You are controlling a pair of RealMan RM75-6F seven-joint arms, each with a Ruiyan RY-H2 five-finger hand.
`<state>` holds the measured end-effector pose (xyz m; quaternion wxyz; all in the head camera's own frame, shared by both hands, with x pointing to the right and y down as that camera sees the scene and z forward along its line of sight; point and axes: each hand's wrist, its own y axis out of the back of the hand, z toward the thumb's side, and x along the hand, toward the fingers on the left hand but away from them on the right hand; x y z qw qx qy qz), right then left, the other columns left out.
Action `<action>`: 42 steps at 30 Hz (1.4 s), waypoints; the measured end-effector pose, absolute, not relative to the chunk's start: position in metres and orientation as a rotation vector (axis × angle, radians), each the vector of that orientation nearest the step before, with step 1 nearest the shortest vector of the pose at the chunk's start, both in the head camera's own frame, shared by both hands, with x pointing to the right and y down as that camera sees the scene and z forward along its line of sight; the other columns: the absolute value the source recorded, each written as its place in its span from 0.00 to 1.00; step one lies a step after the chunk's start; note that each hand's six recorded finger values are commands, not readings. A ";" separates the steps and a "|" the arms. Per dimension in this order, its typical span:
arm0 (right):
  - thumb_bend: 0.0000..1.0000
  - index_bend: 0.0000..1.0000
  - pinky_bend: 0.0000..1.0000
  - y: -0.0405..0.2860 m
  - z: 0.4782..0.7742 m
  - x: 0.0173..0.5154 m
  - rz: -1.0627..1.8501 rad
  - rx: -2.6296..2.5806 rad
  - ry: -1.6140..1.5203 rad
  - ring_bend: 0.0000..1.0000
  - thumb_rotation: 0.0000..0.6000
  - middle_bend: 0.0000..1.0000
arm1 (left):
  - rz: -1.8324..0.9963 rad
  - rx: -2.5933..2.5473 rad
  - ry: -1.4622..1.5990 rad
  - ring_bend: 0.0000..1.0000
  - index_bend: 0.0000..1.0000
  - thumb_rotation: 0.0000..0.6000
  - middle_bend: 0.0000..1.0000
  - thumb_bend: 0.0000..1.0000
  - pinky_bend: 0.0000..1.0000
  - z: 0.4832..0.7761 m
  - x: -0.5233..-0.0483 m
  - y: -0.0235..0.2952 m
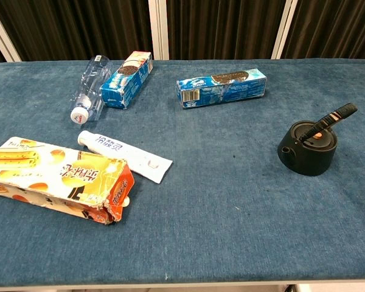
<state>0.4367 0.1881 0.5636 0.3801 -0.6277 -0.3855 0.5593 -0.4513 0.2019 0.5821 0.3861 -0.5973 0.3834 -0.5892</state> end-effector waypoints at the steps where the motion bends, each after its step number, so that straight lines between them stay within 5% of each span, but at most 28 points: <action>1: 0.07 0.00 0.02 0.188 0.564 0.436 1.427 -1.608 -0.983 0.00 1.00 0.01 | -1.498 -1.522 0.975 0.00 0.06 1.00 0.05 0.04 0.00 0.583 -0.451 0.202; 6: 0.07 0.02 0.05 0.186 0.567 0.427 1.403 -1.660 -0.957 0.03 1.00 0.05 | -1.498 -1.523 0.971 0.00 0.06 1.00 0.06 0.04 0.00 0.584 -0.450 0.202; 17: 0.07 0.34 0.11 0.156 0.586 0.358 1.232 -1.817 -0.618 0.23 1.00 0.24 | -1.485 -1.530 0.984 0.00 0.06 1.00 0.06 0.04 0.00 0.582 -0.447 0.200; 26: 0.07 0.40 0.12 0.133 0.617 0.296 1.150 -1.832 -0.384 0.29 1.00 0.30 | -1.516 -1.524 0.996 0.00 0.06 1.00 0.06 0.04 0.00 0.582 -0.454 0.206; 33: 0.07 0.53 0.14 0.129 0.632 0.285 1.166 -1.823 -0.322 0.40 1.00 0.40 | -1.528 -1.522 0.997 0.00 0.06 1.00 0.06 0.04 0.00 0.583 -0.456 0.208; 42: 0.07 0.55 0.14 0.126 0.643 0.285 1.206 -1.817 -0.295 0.42 1.00 0.43 | -1.530 -1.524 0.992 0.00 0.06 1.00 0.06 0.04 0.00 0.584 -0.456 0.207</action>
